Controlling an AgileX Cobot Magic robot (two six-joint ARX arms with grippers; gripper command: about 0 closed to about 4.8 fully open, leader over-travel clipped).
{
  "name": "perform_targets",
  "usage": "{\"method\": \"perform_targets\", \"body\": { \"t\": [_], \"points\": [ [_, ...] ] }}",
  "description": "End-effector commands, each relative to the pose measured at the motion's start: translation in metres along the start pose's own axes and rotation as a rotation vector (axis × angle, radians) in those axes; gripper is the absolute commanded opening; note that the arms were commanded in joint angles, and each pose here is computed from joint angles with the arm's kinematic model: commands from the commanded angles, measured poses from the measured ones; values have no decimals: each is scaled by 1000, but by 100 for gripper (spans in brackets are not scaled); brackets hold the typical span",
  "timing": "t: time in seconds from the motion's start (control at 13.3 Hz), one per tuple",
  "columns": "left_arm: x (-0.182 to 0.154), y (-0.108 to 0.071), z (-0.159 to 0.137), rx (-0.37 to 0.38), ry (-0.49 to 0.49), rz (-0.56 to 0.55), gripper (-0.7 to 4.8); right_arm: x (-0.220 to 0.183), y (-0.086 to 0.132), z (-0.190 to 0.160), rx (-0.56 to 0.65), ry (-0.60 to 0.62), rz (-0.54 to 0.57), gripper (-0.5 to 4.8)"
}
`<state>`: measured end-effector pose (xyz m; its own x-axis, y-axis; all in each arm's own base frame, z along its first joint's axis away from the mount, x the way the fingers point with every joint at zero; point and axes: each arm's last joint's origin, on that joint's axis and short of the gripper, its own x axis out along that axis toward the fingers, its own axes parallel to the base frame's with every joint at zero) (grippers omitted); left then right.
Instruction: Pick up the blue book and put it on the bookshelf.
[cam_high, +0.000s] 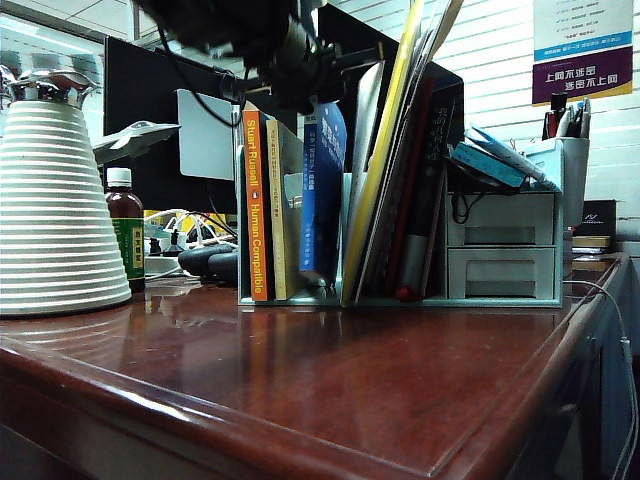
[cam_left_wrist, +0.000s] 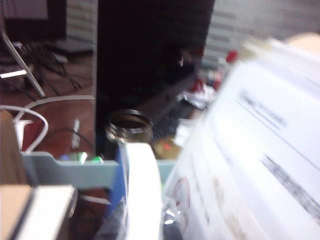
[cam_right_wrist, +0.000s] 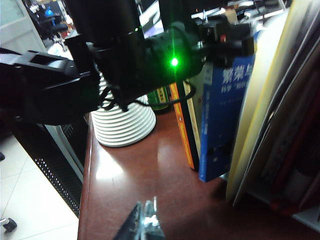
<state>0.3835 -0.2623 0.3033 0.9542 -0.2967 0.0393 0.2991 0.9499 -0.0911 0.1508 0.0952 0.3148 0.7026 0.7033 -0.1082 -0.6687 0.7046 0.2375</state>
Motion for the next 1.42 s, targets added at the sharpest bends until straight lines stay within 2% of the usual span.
{"method": "perform_targets", "body": {
  "t": [0.07, 0.22, 0.52, 0.67, 0.82, 0.9, 0.97, 1.12, 1.2, 1.27, 1.42],
  "points": [
    [-2, 1, -6, 29, 109, 7, 30, -1, 1, 4, -10, -33, 9, -1],
    [-3, 2, -14, 53, 190, 7, 30, -2, 2, 5, -11, -38, 10, -1],
    [-9, 3, -20, 22, 307, -18, 39, -6, 4, 8, -22, -66, 16, -1],
    [-10, 3, -17, 22, 308, -18, 182, -8, 4, 9, -24, -75, 18, -1],
    [-12, 4, -21, 29, 362, -8, 183, -14, 6, 12, -31, -100, 23, -1],
    [-12, 5, -21, 29, 358, -5, 142, -15, 7, 12, -32, -105, 24, -1],
    [-11, 5, -19, 27, 338, 13, -1, -17, 8, 13, -33, -112, 27, -1],
    [-9, 6, -12, 28, 254, 80, -7, -21, 9, 15, -38, -125, 32, -1],
    [-6, 11, -2, 63, 157, 127, -7, -24, 10, 16, -41, -135, 35, -1],
    [-4, 15, -2, 62, 154, 135, -7, -24, 10, 16, -41, -135, 34, -1],
    [3, 27, 1, 31, 85, 134, -7, -23, 10, 16, -40, -134, 34, -1]
  ]
}}
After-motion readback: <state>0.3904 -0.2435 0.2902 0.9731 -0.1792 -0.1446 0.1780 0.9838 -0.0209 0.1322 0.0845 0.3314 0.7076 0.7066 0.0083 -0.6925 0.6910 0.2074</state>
